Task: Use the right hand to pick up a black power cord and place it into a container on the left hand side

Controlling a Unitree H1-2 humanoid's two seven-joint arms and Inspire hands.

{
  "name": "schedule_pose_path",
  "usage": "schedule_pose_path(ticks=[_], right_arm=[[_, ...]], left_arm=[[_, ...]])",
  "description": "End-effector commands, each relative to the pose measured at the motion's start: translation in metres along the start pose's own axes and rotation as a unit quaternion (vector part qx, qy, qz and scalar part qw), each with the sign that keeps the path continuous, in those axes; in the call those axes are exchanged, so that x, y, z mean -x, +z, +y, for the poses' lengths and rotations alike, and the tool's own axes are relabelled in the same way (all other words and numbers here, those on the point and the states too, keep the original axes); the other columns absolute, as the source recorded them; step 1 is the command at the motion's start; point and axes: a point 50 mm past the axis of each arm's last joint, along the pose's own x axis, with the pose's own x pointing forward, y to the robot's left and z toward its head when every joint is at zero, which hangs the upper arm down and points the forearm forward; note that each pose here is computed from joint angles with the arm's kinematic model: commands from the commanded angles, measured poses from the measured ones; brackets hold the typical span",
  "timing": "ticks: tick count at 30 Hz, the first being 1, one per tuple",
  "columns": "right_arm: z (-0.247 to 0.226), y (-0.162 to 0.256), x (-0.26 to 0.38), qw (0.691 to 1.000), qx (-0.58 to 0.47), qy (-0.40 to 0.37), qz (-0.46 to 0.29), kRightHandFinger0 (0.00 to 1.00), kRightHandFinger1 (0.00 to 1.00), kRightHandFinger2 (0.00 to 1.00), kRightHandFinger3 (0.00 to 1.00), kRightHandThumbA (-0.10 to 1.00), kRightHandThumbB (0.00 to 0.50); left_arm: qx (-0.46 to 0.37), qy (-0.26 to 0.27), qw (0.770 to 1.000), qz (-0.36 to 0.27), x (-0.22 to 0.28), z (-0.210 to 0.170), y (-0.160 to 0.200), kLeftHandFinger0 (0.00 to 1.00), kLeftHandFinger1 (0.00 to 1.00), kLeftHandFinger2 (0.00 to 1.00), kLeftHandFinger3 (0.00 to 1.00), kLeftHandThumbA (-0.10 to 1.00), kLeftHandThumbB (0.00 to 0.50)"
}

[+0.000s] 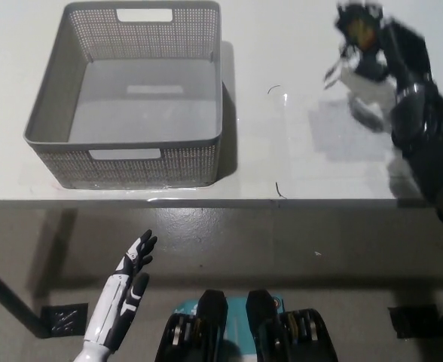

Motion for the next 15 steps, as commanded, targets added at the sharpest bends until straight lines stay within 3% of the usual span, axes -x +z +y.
schedule_pose_path(ticks=[1,2,4,6,7,9,11,15], right_arm=[[-0.090,0.077,-0.046,0.985,-0.043,-0.117,-0.118,0.00,0.36,0.79,0.87,-0.10,0.143],[-0.095,0.082,-0.047,0.984,-0.044,-0.121,-0.124,0.00,0.38,0.79,0.90,-0.10,0.137],[-0.107,0.095,-0.051,0.980,-0.047,-0.134,-0.138,0.00,0.30,0.72,0.83,-0.10,0.157],[-0.114,0.106,-0.053,0.978,-0.053,-0.139,-0.146,0.00,0.14,0.62,0.76,-0.10,0.174],[-0.115,0.110,-0.053,0.977,-0.054,-0.140,-0.150,0.00,0.10,0.63,0.80,-0.10,0.177],[-0.120,0.126,-0.052,0.973,-0.064,-0.145,-0.168,0.00,0.16,0.70,0.88,-0.10,0.162],[-0.120,0.139,-0.052,0.971,-0.070,-0.143,-0.176,0.00,0.25,0.71,0.88,-0.10,0.133],[-0.116,0.165,-0.050,0.967,-0.080,-0.139,-0.199,0.00,0.27,0.72,0.89,-0.10,0.153]], left_arm=[[-0.016,0.007,1.000,-0.020,-0.005,0.008,0.006,1.00,1.00,1.00,1.00,0.98,0.045],[-0.015,0.008,1.000,-0.020,-0.004,0.008,0.006,1.00,1.00,1.00,1.00,0.98,0.044],[-0.015,0.007,1.000,-0.022,-0.004,0.008,0.006,1.00,1.00,1.00,1.00,0.97,0.029],[-0.014,0.006,1.000,-0.019,-0.003,0.008,0.006,1.00,1.00,1.00,1.00,0.97,0.037],[-0.014,0.006,1.000,-0.018,-0.002,0.008,0.006,1.00,1.00,1.00,1.00,0.97,0.030],[-0.015,0.004,1.000,-0.017,0.000,0.008,0.005,1.00,1.00,1.00,1.00,0.97,0.034],[-0.019,0.002,1.000,-0.017,0.002,0.008,0.004,1.00,1.00,1.00,1.00,0.98,0.030],[-0.014,0.003,1.000,-0.012,0.006,0.007,0.003,1.00,1.00,1.00,1.00,0.95,0.011]])
